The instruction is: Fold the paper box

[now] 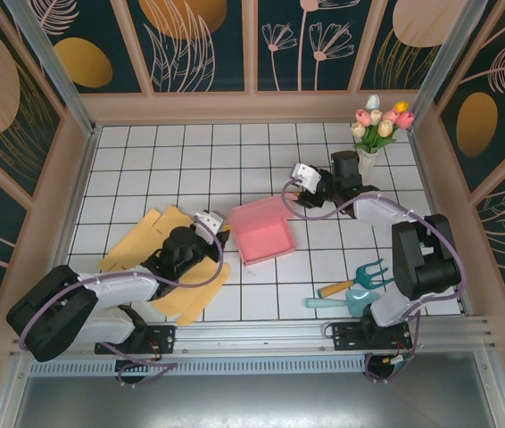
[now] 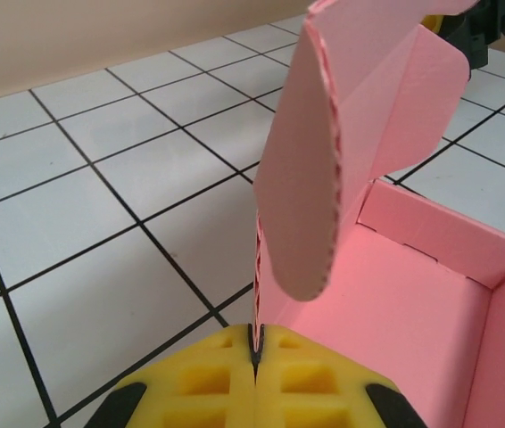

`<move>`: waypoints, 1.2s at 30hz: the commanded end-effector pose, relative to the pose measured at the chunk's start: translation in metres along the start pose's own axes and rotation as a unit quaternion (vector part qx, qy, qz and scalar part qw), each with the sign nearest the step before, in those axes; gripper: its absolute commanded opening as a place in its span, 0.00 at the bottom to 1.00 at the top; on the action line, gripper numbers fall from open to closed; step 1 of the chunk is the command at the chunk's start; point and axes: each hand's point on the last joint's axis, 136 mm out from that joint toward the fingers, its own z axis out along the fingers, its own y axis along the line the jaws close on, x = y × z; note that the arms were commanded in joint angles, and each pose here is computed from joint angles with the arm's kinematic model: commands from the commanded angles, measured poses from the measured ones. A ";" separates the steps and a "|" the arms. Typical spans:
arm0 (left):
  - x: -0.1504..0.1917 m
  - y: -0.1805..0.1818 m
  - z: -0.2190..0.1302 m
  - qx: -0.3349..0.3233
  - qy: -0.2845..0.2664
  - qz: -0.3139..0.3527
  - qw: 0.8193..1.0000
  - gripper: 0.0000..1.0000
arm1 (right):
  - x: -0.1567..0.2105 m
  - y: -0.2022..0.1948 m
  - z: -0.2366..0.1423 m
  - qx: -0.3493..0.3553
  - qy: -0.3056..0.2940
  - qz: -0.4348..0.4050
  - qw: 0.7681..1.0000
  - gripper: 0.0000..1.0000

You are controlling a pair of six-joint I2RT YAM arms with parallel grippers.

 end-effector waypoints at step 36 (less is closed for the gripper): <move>-0.031 0.014 0.025 -0.050 -0.028 0.011 0.998 0.00 | -0.050 0.081 -0.012 -0.165 -0.117 -0.047 0.978 0.54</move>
